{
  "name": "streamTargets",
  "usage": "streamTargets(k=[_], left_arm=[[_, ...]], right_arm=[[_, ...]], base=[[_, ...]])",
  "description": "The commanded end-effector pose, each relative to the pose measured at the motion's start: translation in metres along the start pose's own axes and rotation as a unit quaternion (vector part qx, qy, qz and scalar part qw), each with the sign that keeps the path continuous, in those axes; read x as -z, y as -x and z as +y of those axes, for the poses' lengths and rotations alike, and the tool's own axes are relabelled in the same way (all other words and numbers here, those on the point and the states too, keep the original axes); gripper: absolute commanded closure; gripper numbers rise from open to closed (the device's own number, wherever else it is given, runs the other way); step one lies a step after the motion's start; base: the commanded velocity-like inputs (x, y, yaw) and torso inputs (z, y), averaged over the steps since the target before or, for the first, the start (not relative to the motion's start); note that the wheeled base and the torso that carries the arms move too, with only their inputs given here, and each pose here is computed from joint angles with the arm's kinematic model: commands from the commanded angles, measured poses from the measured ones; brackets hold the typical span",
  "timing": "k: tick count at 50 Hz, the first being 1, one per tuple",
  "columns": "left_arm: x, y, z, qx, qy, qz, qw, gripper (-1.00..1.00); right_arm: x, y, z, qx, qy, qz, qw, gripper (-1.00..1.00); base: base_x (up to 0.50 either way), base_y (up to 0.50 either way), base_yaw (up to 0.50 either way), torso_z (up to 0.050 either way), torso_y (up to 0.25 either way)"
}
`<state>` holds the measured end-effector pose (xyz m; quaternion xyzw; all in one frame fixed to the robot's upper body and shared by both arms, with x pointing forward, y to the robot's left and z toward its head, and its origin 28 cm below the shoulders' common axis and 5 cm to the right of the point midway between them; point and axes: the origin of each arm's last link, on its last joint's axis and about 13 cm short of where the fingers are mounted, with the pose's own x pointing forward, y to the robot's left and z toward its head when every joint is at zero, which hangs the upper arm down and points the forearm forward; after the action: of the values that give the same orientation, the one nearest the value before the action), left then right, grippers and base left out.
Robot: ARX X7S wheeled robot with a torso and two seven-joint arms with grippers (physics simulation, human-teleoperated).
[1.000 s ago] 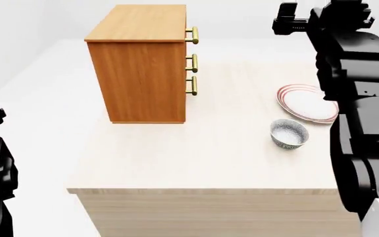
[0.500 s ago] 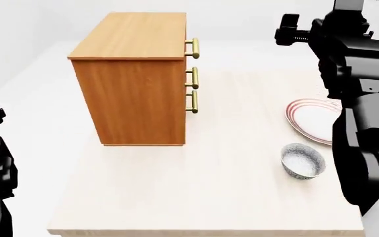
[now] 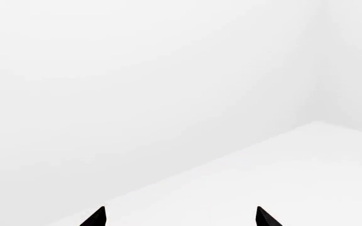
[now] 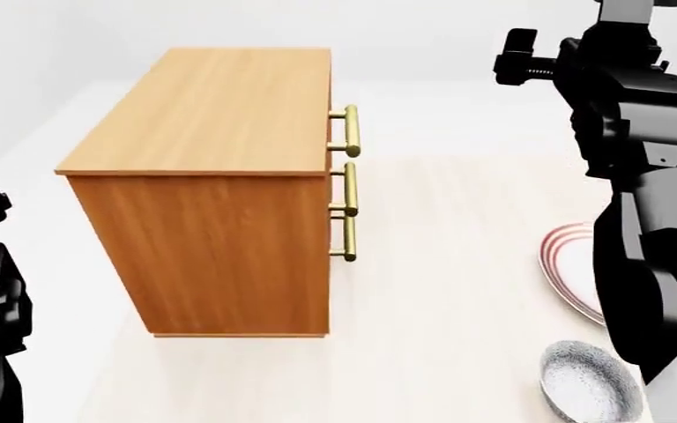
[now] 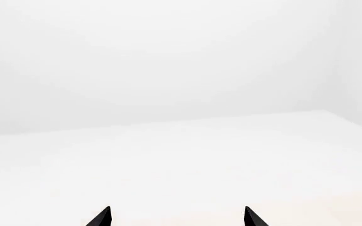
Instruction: Open the top drawer of the cabinet and put the bowl in it.
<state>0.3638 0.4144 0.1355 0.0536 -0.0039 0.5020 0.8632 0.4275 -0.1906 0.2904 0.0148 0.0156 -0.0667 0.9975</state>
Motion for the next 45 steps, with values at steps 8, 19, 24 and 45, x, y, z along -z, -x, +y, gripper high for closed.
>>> streamTargets(k=[8,19,24,45], left_arm=[[0.000,0.000,0.000,0.000,-0.003,-0.001,1.000,-1.00],[0.000,0.000,0.000,0.001,-0.005,0.000,1.000,-1.00],[0.000,0.000,0.000,0.001,-0.005,0.000,1.000,-1.00],[-0.001,0.000,0.000,0.002,-0.005,0.003,1.000,-1.00]], right_arm=[[0.001,0.000,-0.002,0.003,-0.004,0.001,1.000,-1.00],[0.001,0.000,-0.003,0.004,-0.007,0.004,1.000,-1.00],[0.001,0.001,-0.005,0.007,-0.013,0.004,1.000,-1.00],[0.016,0.007,0.022,-0.170,-0.460,0.057,0.869,-1.00]], base=[[0.50,0.00,0.00,0.000,0.000],[0.50,0.00,0.00,0.000,0.000],[0.50,0.00,0.00,0.000,0.000],[0.02,0.00,0.00,0.000,0.000]])
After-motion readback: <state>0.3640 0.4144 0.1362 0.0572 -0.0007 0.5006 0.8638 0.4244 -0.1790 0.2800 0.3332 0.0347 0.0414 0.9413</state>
